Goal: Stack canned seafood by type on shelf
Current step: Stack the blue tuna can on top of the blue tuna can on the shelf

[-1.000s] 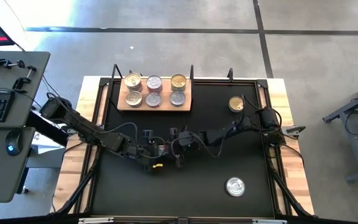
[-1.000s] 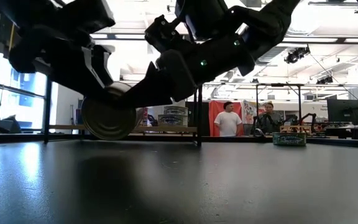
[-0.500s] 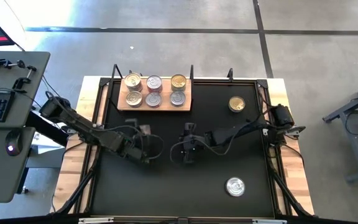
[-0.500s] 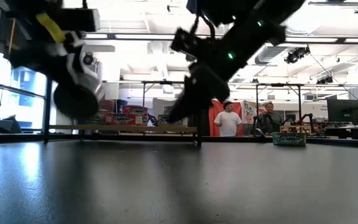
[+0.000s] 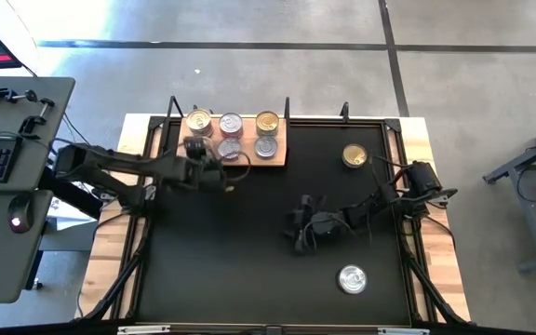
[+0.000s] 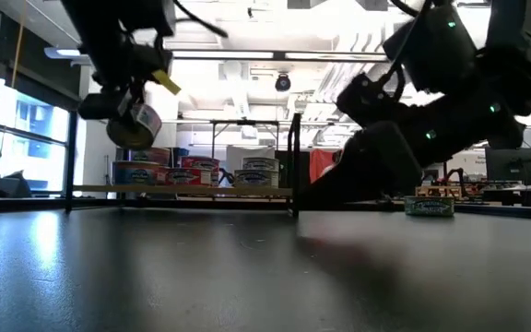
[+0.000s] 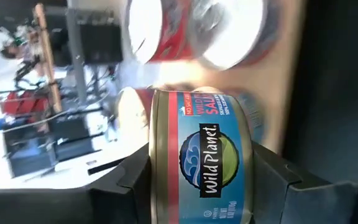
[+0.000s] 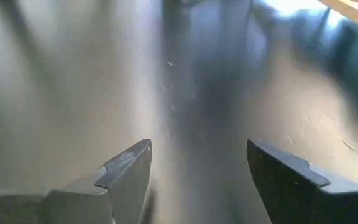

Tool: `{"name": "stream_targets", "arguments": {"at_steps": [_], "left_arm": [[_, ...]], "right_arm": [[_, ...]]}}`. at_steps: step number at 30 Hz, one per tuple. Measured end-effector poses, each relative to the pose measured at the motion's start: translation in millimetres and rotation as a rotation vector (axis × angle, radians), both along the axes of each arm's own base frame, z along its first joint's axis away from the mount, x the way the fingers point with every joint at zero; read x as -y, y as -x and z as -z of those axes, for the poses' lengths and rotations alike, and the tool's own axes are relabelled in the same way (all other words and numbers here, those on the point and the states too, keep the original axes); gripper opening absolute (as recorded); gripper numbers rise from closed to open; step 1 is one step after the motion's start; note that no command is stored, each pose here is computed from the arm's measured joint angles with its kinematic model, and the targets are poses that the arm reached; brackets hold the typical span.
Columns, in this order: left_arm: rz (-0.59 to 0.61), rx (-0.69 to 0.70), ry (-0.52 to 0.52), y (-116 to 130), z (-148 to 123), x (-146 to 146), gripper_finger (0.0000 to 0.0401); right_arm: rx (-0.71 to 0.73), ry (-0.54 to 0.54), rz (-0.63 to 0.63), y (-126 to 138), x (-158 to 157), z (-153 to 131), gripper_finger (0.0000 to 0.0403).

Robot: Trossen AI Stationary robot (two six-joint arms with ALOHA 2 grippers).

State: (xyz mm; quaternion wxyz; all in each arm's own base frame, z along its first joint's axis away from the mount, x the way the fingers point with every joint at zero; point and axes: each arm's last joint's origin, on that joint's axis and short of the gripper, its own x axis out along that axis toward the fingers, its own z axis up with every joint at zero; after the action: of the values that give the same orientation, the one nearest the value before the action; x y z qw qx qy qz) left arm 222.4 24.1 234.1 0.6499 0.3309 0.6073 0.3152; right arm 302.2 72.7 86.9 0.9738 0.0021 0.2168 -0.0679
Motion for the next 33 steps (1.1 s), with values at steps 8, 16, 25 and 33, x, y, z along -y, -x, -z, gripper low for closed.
{"name": "stream_targets", "arguments": {"at_steps": [8, 16, 25, 33], "left_arm": [[-0.105, -0.055, 0.040, 3.7, 1.5, -41.3, 0.0168], [-0.166, 0.028, 0.061, 2.1, 0.7, -58.4, 0.0230], [-0.156, 0.071, 0.272, 3.2, 5.1, -61.7, 0.0248], [-0.177, 0.057, 0.271, 5.9, 5.5, -62.1, 0.0250]], "right_arm": [[-0.002, 0.027, -0.011, 1.4, 0.8, 0.8, 0.0256], [-0.004, 0.030, -0.012, 1.5, 0.8, 0.9, 0.0256], [-0.003, 0.023, -0.009, 1.5, 0.8, 0.9, 0.0256], [-0.003, 0.021, -0.010, 1.5, 0.8, 0.9, 0.0256]]}}
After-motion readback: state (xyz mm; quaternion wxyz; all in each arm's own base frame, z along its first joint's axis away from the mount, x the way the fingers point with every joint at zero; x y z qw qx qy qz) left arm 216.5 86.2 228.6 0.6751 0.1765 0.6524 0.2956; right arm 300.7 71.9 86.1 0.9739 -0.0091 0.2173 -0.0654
